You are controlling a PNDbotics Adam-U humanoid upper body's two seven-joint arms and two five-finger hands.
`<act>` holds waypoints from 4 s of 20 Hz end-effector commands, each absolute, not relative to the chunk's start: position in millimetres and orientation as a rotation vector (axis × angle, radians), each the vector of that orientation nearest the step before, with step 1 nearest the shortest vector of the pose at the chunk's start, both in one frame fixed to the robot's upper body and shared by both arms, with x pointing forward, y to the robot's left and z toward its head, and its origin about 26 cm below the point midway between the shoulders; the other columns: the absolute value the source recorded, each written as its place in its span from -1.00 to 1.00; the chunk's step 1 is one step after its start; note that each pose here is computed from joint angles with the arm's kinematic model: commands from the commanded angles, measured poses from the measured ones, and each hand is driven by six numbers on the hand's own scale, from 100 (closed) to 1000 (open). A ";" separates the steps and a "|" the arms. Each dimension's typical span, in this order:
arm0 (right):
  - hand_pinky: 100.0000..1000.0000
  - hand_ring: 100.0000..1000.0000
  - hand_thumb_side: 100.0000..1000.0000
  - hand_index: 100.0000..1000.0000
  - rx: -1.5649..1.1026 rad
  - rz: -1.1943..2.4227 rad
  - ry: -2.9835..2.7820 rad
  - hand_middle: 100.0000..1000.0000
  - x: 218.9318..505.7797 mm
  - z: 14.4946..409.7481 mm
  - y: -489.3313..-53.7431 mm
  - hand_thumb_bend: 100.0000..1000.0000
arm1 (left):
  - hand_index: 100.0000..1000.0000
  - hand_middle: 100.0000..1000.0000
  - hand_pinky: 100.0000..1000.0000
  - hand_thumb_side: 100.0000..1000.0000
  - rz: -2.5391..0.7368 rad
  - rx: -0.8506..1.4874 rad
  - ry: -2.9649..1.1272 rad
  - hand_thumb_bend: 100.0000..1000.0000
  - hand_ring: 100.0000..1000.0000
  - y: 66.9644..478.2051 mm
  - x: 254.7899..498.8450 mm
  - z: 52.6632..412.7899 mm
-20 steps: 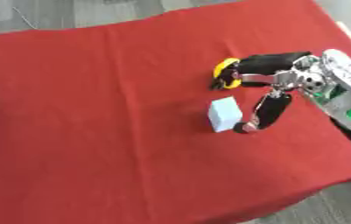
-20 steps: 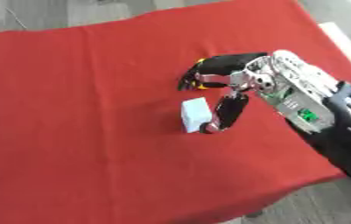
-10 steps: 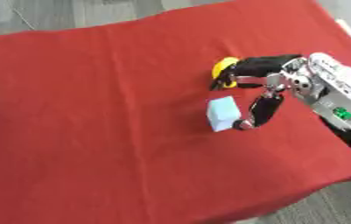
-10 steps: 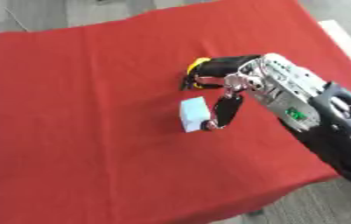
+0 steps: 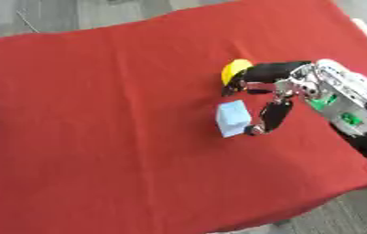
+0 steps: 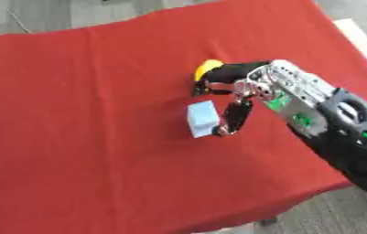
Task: Pick up the objects with one hand, pass them to the other hand, and then place them into the box on the other side of the table.
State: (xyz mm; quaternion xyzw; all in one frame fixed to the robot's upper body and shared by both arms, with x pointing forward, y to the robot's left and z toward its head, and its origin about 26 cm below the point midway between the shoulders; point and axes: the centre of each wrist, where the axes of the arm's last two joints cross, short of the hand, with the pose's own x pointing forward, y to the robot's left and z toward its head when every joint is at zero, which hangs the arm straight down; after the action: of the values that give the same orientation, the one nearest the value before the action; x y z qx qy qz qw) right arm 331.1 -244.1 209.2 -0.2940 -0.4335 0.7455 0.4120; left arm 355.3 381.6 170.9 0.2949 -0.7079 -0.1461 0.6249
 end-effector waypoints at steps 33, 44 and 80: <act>0.77 0.63 -0.88 0.54 -0.779 1.869 -1.048 0.46 338.4 199.6 -252.1 -0.28 | 0.40 0.53 0.60 0.53 -0.345 0.694 -1.656 -0.94 0.58 382.5 356.1 184.2; 0.66 0.40 -1.00 0.20 -0.788 1.820 -1.118 0.14 333.8 203.9 -249.4 -0.70 | 0.40 0.53 0.60 0.53 -0.344 0.695 -1.654 -0.96 0.58 382.8 355.8 183.5; 0.11 0.13 -0.89 0.13 -0.226 1.083 -1.814 -0.19 302.2 248.4 -213.3 -1.00 | 0.40 0.52 0.59 0.36 -0.399 0.728 -1.838 -0.95 0.54 366.6 360.5 232.9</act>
State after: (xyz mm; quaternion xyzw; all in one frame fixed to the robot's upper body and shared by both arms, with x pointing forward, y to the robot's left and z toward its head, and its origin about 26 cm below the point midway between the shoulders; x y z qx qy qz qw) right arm 305.9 -215.1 241.5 -0.0980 -0.7322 0.4576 0.4949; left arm 363.6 363.1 212.9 0.2889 -0.7631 -0.1537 0.5573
